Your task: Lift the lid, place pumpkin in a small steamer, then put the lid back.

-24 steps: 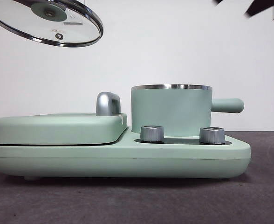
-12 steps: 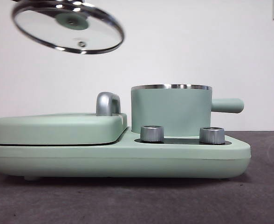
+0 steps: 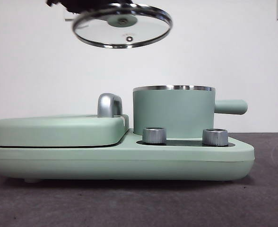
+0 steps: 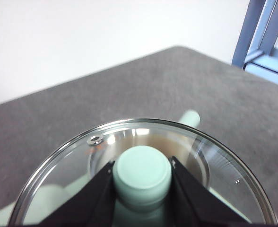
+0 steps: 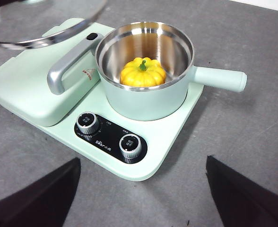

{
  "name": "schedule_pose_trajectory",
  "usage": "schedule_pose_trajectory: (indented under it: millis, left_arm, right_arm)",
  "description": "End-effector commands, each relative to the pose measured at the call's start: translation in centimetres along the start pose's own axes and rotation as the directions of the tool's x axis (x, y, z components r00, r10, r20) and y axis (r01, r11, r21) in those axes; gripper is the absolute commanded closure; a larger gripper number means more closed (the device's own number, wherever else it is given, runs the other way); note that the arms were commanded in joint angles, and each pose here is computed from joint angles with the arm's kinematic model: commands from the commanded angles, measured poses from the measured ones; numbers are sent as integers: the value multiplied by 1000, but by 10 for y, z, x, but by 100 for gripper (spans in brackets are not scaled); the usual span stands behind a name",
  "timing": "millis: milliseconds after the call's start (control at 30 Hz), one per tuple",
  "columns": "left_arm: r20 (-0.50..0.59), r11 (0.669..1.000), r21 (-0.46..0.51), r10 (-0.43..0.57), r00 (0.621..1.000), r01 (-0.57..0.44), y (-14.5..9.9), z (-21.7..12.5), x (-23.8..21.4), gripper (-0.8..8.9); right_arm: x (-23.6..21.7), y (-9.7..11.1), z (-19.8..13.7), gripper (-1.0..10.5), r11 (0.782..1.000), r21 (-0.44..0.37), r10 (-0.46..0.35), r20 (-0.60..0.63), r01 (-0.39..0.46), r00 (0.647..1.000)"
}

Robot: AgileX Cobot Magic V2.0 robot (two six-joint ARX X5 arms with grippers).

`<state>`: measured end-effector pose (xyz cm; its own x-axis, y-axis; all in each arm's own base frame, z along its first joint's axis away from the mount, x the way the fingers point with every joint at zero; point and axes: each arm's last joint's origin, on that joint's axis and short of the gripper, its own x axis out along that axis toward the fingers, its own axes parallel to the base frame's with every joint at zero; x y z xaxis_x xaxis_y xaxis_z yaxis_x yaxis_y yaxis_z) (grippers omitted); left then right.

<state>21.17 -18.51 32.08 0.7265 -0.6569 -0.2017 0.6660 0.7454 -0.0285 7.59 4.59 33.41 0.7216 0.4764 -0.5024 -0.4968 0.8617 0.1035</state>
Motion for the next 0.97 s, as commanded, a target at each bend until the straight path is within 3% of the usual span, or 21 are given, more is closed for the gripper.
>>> schedule_pose_trajectory:
  millis: [33, 667, 967]
  left_arm:
    - [80, 1000, 16, -19, 997, 18, -5, 7, 13, 804]
    - [33, 995, 98, -20, 999, 16, -5, -11, 106, 804]
    - [-2, 995, 100, -19, 1000, 19, -4, -28, 126, 804]
  right_arm:
    - [0, 1, 2, 538, 1000, 10, 2, 8, -2, 1000]
    - [0, 0, 2, 538, 1000, 5, -26, 10, 26, 1000]
    - [0, -1, 2, 538, 999, 5, -43, 10, 43, 999]
